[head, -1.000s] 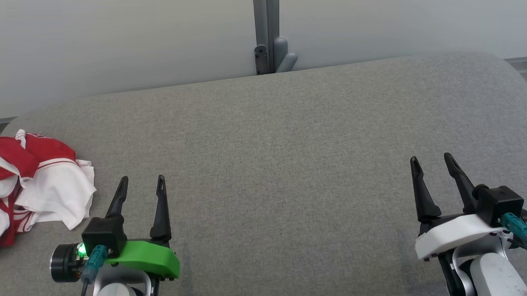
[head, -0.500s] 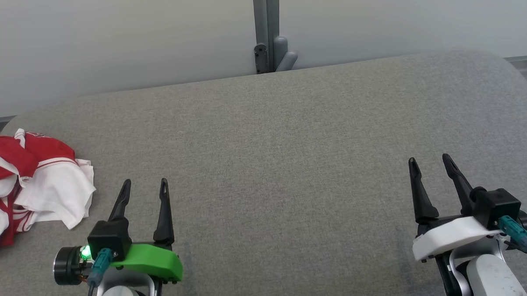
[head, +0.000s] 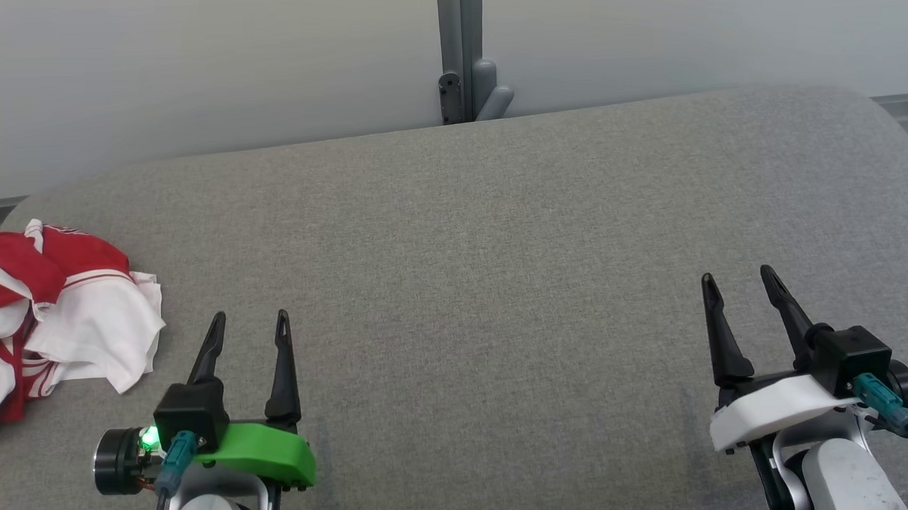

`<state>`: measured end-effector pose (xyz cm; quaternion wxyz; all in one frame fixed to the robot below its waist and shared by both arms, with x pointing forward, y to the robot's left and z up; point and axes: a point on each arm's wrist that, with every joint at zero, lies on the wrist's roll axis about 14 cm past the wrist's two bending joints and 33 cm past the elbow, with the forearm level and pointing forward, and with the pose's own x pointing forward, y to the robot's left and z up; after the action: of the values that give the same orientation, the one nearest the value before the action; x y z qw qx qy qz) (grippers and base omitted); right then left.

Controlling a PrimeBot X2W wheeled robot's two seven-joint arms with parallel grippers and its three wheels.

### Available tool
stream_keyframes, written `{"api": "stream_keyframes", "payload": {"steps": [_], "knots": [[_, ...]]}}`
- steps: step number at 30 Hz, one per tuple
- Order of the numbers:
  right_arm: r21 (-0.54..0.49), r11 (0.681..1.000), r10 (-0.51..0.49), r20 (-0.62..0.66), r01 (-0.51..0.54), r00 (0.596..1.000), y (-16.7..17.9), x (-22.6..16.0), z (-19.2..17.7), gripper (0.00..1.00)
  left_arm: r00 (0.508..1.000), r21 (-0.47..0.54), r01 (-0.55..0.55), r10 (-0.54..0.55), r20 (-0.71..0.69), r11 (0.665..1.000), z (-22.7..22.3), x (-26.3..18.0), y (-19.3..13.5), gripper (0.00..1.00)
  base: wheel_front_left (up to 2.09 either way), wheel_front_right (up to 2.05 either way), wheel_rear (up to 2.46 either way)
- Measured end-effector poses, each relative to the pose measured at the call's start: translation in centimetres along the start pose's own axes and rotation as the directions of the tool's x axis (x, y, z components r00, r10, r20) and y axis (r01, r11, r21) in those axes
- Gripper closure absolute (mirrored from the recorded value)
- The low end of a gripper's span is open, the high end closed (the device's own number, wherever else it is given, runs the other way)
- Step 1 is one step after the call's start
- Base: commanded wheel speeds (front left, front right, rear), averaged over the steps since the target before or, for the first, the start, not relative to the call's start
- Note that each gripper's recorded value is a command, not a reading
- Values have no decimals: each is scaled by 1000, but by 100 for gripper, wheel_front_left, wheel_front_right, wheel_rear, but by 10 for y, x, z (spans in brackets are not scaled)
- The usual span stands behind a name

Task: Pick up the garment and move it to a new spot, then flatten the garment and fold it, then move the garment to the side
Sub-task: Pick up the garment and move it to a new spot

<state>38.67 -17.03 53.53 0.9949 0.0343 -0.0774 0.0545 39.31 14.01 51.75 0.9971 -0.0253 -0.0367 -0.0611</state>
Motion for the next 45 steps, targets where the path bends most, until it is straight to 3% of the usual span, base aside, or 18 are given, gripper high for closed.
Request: {"api": "stream_keyframes", "payload": {"steps": [12,22,29,35,45], "knots": [[12,1000,1,-3,-1,1000,1,2,-2,0,1000,-6,-24,24,0,1000,0,-2,6,0,0,0,0],[21,994,107,0,-107,994,37,21,-3,0,985,-6,-173,173,30,985,10,-20,53,0,0,0,0],[28,971,237,8,-238,971,84,38,-4,0,945,-17,-322,322,58,947,20,-51,99,0,0,0,0],[44,933,357,16,-358,934,130,47,-5,0,896,-24,-438,438,71,899,26,-86,134,0,0,0,0],[69,877,475,30,-476,879,182,50,-3,0,824,-19,-562,562,63,827,28,-137,165,0,0,0,0]]}}
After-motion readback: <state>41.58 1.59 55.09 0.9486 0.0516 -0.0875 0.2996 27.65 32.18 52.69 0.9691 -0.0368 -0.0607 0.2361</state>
